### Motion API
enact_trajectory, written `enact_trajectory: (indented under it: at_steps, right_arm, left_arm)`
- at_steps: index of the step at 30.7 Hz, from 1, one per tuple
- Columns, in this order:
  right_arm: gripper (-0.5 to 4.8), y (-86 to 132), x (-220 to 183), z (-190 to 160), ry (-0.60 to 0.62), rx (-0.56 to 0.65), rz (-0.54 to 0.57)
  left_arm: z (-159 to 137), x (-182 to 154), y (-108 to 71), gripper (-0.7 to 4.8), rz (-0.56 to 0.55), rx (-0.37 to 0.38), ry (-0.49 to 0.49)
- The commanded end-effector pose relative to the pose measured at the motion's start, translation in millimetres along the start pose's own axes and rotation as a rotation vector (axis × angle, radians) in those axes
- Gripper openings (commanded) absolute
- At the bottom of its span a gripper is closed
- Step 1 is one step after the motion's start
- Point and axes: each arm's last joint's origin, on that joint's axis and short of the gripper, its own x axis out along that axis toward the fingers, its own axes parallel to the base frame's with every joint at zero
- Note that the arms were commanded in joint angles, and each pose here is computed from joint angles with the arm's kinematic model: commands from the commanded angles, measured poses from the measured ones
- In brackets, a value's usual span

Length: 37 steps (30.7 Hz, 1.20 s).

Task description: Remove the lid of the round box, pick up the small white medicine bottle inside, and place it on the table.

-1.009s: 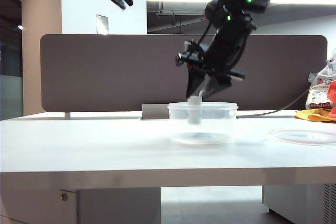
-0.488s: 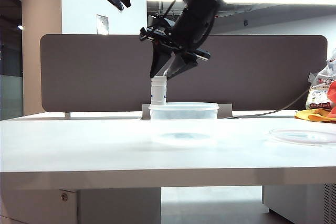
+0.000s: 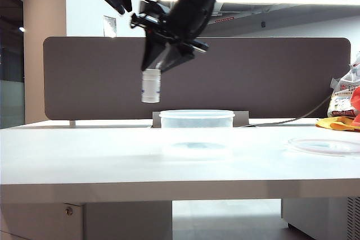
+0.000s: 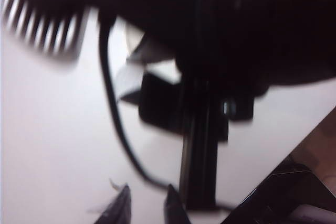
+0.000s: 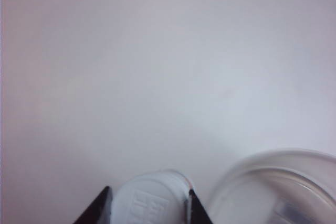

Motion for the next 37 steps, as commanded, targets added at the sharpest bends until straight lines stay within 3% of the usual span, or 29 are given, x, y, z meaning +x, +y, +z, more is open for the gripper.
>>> enact_trajectory:
  at_steps: [1,12,18,22,28,32,37]
  right_arm:
    - [1.38,10,-1,3,-0.018,-0.033,0.022]
    - [1.38,22,6,-3,0.013,-0.047,0.037]
    - [1.38,25,8,-5,0.02,-0.051,0.045]
    - [1.38,31,10,-5,0.021,-0.061,0.053]
    - [1.38,39,29,-15,0.061,-0.068,0.073]
    - [1.38,40,43,-22,0.094,-0.067,0.078]
    - [1.38,39,48,-25,0.102,-0.066,0.074]
  left_arm:
    - [1,-8,-0.5,0.89,0.01,0.014,-0.023]
    - [-5,-46,-2.9,0.89,0.086,0.031,-0.094]
    - [-22,-88,-13.3,0.89,-0.021,0.028,-0.135]
    - [-36,-116,-18.9,0.89,-0.029,0.024,-0.157]
    - [-58,-157,-30.6,0.89,-0.148,0.03,-0.242]
    - [-73,-180,-35.4,0.89,-0.141,0.03,-0.288]
    - [-88,-192,-39.1,0.89,-0.145,0.025,-0.261]
